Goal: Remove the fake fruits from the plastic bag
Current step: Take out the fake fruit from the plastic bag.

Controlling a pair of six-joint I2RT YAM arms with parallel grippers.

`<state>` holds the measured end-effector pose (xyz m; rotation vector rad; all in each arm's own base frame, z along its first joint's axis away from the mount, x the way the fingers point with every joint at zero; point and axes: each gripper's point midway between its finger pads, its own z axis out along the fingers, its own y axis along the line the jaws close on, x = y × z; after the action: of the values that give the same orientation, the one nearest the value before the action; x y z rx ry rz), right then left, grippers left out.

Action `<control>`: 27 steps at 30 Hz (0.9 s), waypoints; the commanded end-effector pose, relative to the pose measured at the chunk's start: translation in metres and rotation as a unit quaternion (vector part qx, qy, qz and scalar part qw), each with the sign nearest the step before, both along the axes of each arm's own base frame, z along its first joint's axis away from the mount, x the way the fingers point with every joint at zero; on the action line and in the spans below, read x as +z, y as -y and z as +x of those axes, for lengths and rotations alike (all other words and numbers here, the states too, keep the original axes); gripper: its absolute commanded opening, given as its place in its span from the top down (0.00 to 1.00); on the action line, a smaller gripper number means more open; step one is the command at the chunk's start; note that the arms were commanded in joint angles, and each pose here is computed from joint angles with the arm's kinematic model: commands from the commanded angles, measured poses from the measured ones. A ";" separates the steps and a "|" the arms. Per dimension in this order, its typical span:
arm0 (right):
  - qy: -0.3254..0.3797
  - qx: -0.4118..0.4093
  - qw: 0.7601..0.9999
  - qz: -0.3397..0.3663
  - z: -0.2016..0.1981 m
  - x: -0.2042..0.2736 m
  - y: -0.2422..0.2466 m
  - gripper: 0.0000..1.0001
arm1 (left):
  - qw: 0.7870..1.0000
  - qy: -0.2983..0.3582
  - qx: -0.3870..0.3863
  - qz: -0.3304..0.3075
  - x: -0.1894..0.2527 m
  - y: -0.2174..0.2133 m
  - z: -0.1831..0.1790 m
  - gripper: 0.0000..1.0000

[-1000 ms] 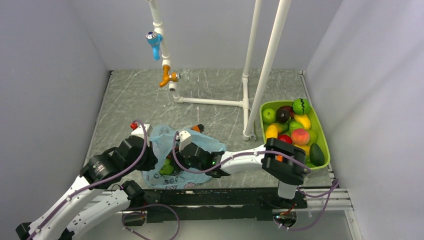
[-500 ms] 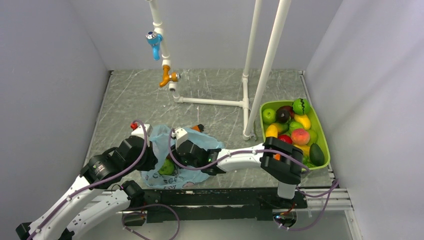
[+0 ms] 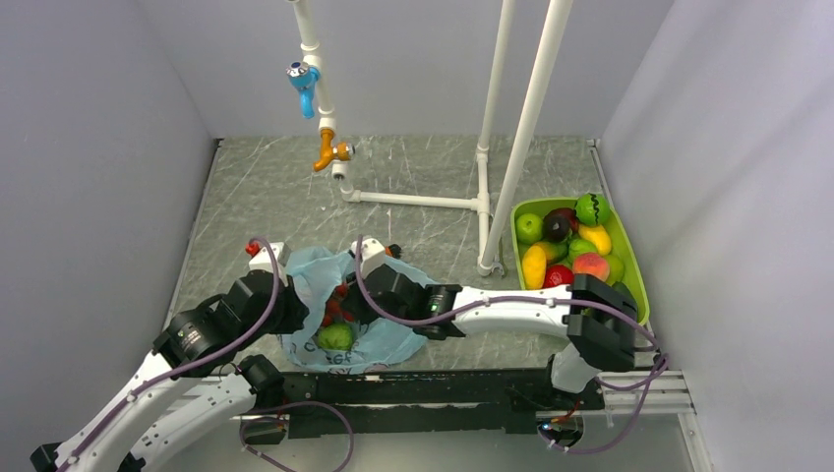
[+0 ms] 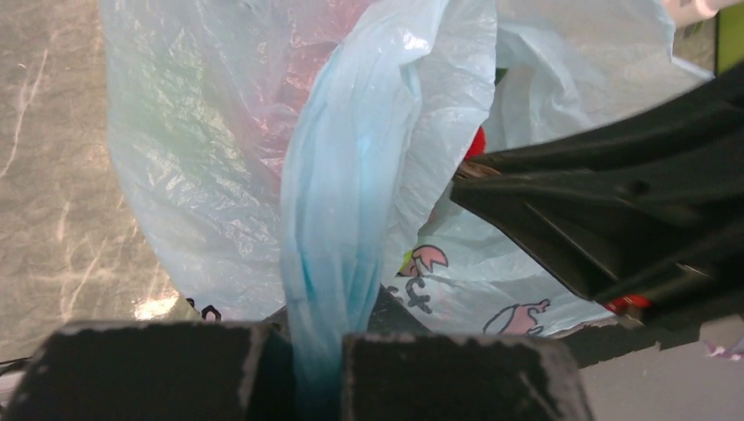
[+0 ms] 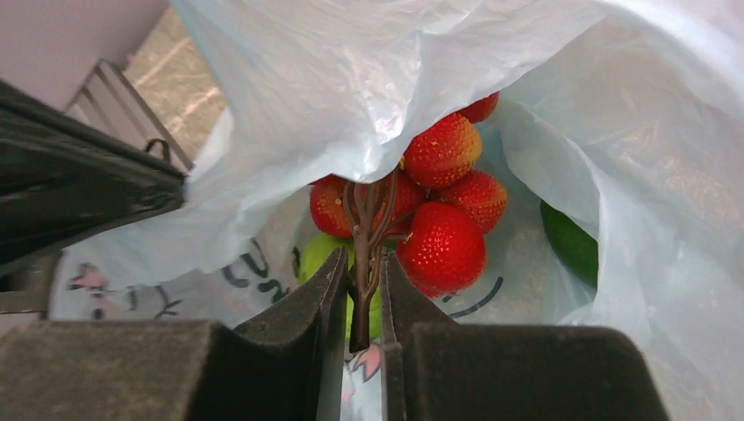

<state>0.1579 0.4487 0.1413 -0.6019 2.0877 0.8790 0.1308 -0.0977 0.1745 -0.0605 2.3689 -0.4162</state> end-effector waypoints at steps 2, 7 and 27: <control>-0.013 -0.028 0.997 0.068 -0.001 0.051 0.013 1.00 | 0.998 0.034 0.053 -0.031 0.008 0.001 0.018 1.00; -0.024 -0.030 0.995 0.093 -0.009 0.065 0.028 1.00 | 0.992 0.070 0.104 -0.013 0.020 -0.017 0.030 1.00; 0.050 -0.077 0.978 0.185 -0.008 0.183 0.109 1.00 | 0.986 0.109 0.096 0.080 0.025 -0.035 0.046 1.00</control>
<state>0.1376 0.3642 0.2762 -0.3687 1.9059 1.1064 0.1696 -0.0643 0.1900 -0.1688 2.1899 -0.1516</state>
